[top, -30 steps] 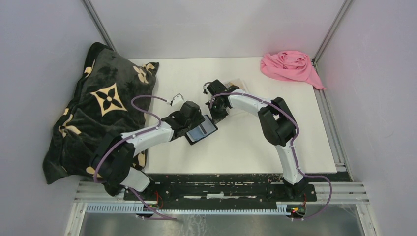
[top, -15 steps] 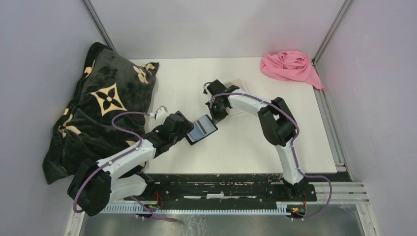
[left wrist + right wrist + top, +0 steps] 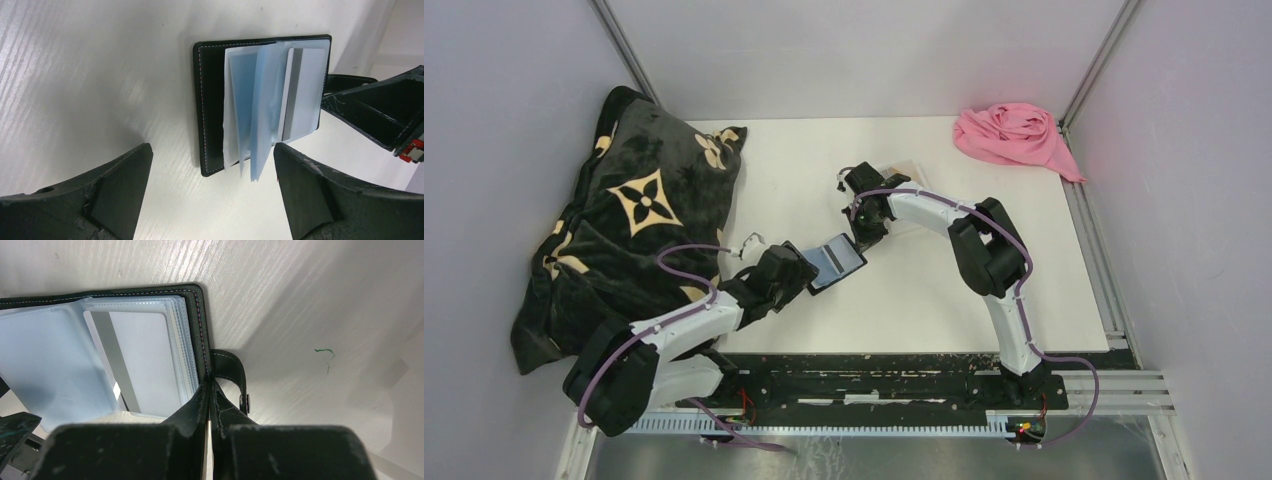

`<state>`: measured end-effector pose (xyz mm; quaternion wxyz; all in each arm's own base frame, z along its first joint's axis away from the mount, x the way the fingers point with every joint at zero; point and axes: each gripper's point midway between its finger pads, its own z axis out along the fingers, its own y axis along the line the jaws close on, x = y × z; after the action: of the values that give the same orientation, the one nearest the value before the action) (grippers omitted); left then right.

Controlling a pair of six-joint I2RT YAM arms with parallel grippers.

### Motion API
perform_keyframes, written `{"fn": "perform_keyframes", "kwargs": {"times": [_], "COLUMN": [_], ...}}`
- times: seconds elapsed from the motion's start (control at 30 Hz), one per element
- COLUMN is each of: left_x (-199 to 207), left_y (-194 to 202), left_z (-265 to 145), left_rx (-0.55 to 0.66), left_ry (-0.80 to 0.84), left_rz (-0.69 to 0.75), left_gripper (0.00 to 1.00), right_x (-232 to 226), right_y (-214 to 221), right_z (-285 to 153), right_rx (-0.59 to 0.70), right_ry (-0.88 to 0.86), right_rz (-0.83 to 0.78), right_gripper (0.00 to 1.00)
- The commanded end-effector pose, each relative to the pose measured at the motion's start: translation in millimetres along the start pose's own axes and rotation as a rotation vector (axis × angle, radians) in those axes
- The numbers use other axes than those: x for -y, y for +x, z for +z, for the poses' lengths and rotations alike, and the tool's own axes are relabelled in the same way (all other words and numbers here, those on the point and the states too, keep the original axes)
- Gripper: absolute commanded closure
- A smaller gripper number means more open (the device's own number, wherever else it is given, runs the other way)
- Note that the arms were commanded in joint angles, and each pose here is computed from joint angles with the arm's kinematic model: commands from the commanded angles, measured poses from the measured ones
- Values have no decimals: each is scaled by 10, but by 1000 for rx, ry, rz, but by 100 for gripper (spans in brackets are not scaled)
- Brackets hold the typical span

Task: Put the credit cards into the card holder
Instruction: Insert the credit card into the card holder, then close the card holder at the center of the board.

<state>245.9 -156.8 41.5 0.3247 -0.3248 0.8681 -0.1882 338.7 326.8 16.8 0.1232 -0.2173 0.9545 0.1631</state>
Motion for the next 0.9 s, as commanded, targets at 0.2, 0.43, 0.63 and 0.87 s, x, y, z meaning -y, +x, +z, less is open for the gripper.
{"fn": "perform_keyframes", "kwargs": {"times": [0.2,0.43,0.63,0.87], "left_x": [264,291,358,531], "left_y": [-53,-40,-165,-358], "left_z": [151,198,111,-14], "left_rx": [35,36,85,150], "left_ry": [85,98,135,186], "left_rz": [-85,-85,-108,-114], "left_gripper": [5,19,25,29], "right_x": [-96,-97,-91,-126], "right_y": [168,173,169,171], "right_z": [140,139,136,141], "right_rx": [-45,-48,-52,-55], "right_ry": [-12,-10,-8,-9], "right_rz": [-12,-14,-17,-24], "right_gripper": [95,95,95,95]}}
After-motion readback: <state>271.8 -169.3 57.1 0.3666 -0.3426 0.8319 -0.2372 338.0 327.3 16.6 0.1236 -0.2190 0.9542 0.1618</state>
